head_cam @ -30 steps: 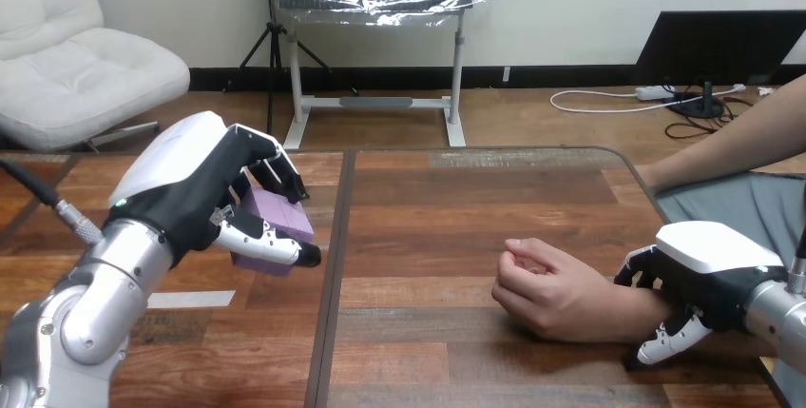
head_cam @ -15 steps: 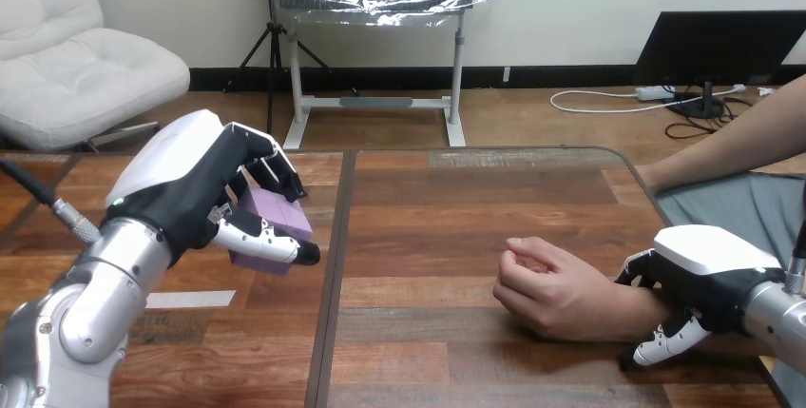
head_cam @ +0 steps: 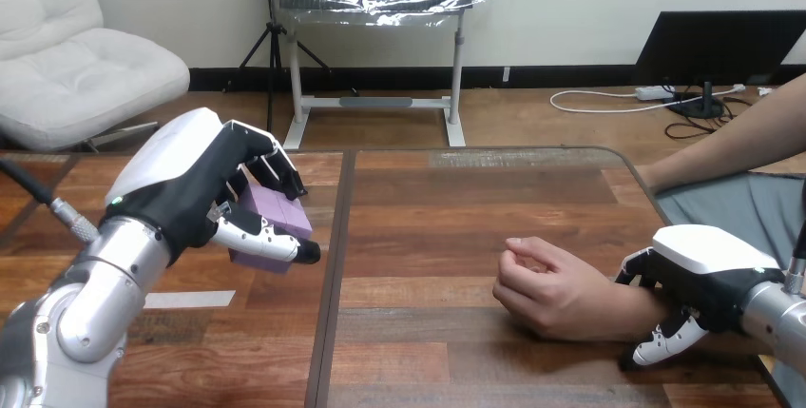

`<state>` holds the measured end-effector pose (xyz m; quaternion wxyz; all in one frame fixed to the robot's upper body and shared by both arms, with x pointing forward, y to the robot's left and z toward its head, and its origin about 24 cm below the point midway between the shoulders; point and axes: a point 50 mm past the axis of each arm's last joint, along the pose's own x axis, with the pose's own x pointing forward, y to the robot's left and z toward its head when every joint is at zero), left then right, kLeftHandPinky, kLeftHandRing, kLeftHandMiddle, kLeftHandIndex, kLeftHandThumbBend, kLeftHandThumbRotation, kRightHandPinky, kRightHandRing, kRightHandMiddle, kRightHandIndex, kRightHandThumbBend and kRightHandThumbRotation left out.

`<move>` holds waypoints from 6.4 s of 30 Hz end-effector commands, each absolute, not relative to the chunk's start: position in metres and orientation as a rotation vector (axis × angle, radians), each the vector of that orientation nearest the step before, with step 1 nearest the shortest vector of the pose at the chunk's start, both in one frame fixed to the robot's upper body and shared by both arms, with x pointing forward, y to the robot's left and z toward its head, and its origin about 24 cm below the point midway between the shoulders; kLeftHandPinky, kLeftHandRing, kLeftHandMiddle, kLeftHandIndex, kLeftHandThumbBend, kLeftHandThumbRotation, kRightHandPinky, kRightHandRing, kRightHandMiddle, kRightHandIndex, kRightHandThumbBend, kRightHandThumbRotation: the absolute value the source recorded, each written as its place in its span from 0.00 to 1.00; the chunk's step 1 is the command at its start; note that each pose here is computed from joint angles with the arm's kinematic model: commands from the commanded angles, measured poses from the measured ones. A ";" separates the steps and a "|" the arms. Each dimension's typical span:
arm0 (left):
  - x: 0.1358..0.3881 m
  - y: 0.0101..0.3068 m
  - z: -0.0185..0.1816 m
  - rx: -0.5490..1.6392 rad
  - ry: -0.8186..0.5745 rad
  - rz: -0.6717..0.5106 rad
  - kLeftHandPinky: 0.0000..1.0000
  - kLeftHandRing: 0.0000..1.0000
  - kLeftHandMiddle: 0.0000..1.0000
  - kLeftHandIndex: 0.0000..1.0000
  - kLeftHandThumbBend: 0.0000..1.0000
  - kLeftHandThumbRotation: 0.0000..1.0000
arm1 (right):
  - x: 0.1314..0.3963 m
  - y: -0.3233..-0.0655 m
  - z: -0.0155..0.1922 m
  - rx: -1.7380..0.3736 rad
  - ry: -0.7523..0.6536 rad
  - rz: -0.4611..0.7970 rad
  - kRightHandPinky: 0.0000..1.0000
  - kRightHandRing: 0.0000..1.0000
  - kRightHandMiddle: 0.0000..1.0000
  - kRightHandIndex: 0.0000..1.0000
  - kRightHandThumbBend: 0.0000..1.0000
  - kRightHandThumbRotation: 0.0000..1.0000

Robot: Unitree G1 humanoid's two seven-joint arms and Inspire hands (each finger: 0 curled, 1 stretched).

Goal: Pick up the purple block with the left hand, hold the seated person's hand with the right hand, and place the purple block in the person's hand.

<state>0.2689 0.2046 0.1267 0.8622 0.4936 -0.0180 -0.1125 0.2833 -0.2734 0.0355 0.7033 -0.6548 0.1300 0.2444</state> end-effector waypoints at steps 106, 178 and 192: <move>0.336 0.163 0.104 0.705 -0.184 -0.185 0.40 0.41 0.45 0.44 0.71 0.00 | 0.310 -0.231 0.061 -1.152 0.044 0.459 0.29 0.35 0.41 0.44 0.89 0.00; 0.360 0.065 0.097 0.546 -0.177 -0.417 0.41 0.42 0.46 0.44 0.73 0.00 | 0.306 -0.196 0.076 -1.085 -0.037 0.503 0.28 0.33 0.40 0.43 0.89 0.00; 0.357 0.060 0.094 0.552 -0.154 -0.441 0.40 0.41 0.46 0.44 0.73 0.00 | 0.305 -0.196 0.077 -1.077 -0.031 0.500 0.30 0.35 0.41 0.44 0.90 0.00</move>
